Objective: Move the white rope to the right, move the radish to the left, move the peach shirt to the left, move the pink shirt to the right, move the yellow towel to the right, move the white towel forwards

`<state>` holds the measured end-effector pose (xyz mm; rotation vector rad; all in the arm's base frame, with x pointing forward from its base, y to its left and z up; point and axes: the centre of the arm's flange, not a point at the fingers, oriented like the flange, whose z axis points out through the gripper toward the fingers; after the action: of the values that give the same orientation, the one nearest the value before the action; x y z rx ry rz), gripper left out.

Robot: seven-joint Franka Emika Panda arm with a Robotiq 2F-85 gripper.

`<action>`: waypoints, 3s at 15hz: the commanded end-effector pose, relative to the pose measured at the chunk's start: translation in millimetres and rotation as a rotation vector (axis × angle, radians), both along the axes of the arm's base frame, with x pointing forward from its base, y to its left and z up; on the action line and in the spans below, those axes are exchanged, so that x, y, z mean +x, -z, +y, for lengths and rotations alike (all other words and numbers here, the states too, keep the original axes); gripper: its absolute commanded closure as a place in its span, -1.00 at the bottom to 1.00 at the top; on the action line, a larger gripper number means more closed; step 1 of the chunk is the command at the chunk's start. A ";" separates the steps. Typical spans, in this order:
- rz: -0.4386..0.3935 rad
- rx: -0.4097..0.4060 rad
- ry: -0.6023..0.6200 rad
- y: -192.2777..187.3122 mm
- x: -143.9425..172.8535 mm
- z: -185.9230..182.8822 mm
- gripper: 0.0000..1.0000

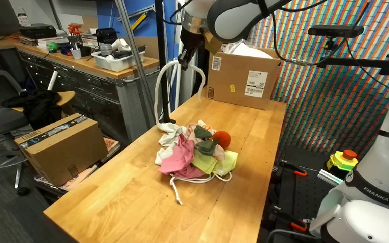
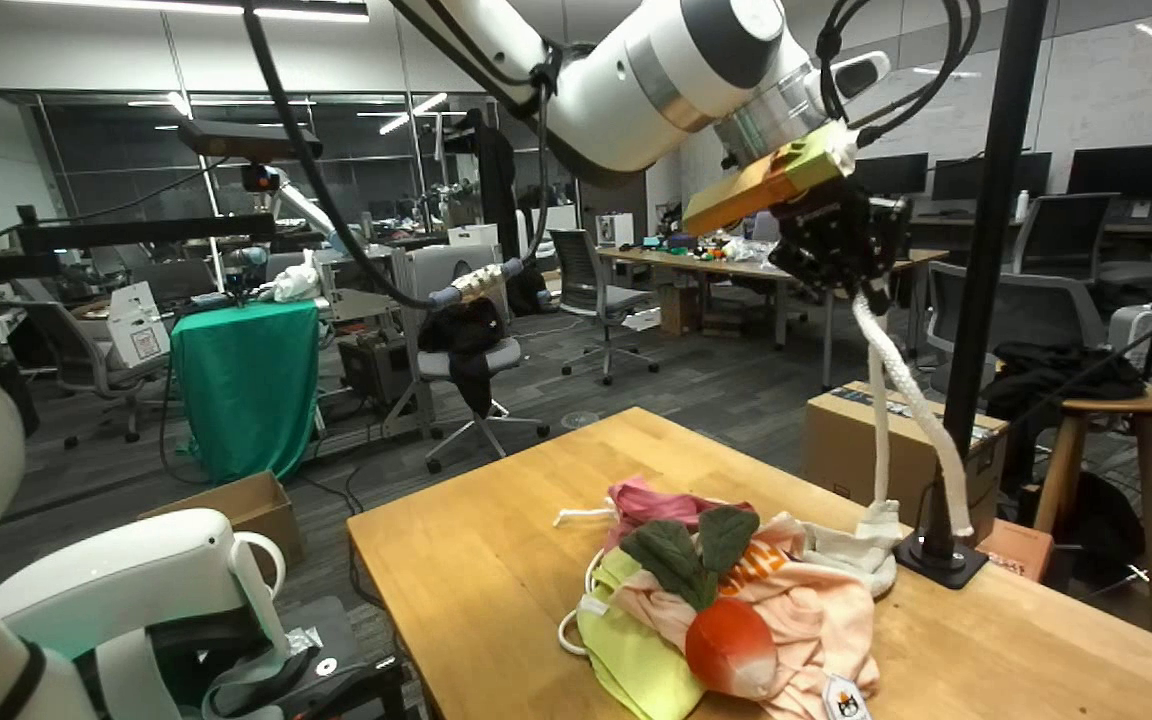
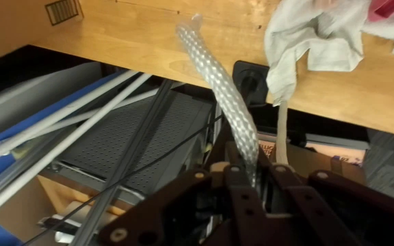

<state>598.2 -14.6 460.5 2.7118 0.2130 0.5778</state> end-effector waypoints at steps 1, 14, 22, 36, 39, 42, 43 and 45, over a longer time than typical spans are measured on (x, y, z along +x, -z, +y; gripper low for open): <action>-0.129 -0.021 0.145 -34.0 -2.6 -34.1 0.85; -0.330 0.008 0.691 -88.5 -19.8 -194.9 0.85; -0.303 -0.063 0.972 -45.6 -19.7 -268.8 0.85; -0.242 -0.093 1.055 -19.6 -18.4 -283.1 -0.82; -0.167 -0.062 0.928 -7.4 -13.5 -241.4 -1.00; -0.065 -0.021 0.785 18.7 -9.7 -179.7 -1.00; -0.027 -0.005 0.743 27.9 -9.1 -160.8 -0.99; 0.050 0.032 0.667 49.9 -11.9 -127.9 -1.00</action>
<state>601.0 -181.8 423.8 2.4798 -0.8027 0.3811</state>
